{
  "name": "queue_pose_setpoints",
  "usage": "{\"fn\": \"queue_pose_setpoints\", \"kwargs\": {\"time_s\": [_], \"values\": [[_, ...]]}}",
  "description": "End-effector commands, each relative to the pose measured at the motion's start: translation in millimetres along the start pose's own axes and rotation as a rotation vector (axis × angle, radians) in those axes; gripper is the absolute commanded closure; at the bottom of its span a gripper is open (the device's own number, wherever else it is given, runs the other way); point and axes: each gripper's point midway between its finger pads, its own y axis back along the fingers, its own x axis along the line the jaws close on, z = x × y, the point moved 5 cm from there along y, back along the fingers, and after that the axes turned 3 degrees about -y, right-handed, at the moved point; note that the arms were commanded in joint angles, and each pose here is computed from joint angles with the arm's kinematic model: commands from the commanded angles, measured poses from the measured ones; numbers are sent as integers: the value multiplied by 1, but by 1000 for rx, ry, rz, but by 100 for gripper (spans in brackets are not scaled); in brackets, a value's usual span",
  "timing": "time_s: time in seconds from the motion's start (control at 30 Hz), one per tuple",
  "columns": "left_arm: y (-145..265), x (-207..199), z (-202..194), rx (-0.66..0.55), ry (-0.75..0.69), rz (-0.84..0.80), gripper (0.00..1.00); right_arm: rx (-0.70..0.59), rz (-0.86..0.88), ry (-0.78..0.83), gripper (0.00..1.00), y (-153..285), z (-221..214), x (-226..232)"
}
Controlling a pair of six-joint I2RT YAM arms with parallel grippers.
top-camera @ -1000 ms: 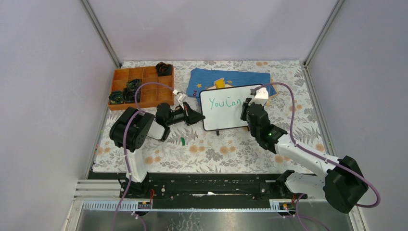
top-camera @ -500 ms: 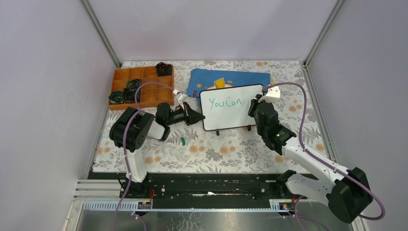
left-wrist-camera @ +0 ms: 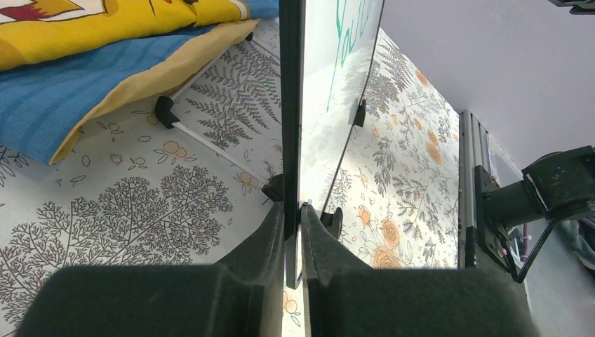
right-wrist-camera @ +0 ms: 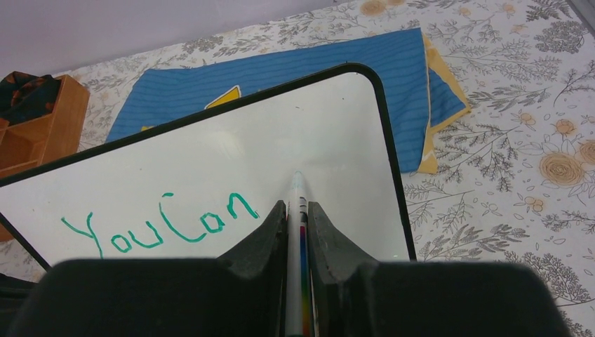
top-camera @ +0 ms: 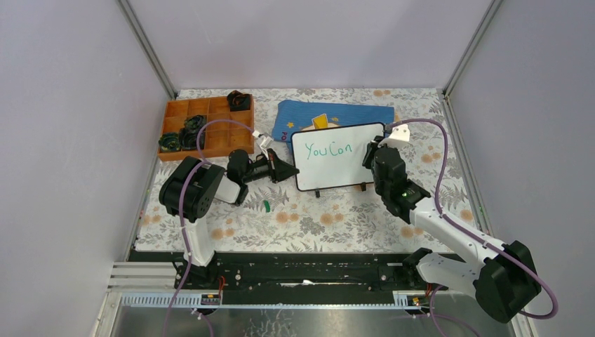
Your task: Write a sentence on the whiteboard
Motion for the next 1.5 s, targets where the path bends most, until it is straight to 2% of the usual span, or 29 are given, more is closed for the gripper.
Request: {"fn": "queue_pose_setpoints", "kwargs": {"time_s": [0.0,0.63,1.47], "values": [[1,4,-28,99,55,36,100,-90,32,-77,100,-3,31,12],[1,6,-30,112,57,44,100,-83,37,-90,100,-18,29,17],[0,5,-28,113,57,49,100,30,4,-69,100,-10,-14,-3]]}}
